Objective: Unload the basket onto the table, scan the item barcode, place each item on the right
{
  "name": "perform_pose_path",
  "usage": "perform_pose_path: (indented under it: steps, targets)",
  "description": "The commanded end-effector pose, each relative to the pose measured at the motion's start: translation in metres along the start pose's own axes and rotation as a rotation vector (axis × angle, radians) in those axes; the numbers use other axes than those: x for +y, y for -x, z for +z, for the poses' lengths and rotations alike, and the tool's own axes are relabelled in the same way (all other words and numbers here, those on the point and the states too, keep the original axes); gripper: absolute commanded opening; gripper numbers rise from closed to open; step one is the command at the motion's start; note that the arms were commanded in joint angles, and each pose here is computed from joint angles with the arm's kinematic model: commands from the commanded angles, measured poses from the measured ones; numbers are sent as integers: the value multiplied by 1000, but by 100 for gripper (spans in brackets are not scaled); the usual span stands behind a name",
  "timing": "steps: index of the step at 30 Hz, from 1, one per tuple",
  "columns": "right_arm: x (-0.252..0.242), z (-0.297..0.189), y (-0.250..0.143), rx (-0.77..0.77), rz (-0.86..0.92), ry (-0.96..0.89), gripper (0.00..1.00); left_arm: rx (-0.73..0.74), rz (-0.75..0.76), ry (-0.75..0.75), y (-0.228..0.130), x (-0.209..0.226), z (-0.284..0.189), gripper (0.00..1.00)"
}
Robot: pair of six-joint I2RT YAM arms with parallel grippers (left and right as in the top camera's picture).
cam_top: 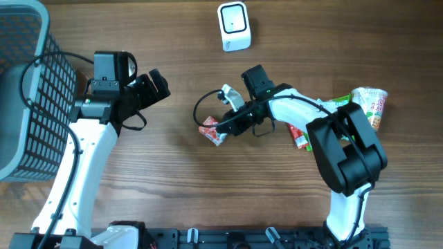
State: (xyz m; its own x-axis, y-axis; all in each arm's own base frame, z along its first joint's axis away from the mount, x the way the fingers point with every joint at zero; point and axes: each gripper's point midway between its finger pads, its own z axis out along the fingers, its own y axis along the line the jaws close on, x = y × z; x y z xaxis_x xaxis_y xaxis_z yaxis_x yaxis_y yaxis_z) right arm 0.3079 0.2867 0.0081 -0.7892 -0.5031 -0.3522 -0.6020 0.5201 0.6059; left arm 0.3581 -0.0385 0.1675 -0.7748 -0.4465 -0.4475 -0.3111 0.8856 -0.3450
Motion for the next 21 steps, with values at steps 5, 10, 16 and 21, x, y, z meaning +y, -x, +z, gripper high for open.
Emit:
perform_pose_path:
  steps: [5, 10, 16, 21]
  targets:
    - [14, -104, 42, -177, -41, -396, 4, -14, -1, 6, 3, 2, -2, 100]
    - [30, -185, 63, -373, -62, -640, 4, -14, -1, 6, 3, 2, -2, 100]
    - [32, -228, 71, -479, -79, -791, 4, -14, -1, 6, 3, 2, -2, 100]
    - [26, -240, 78, -496, -131, -872, 4, -14, -1, 6, 3, 2, -2, 100]
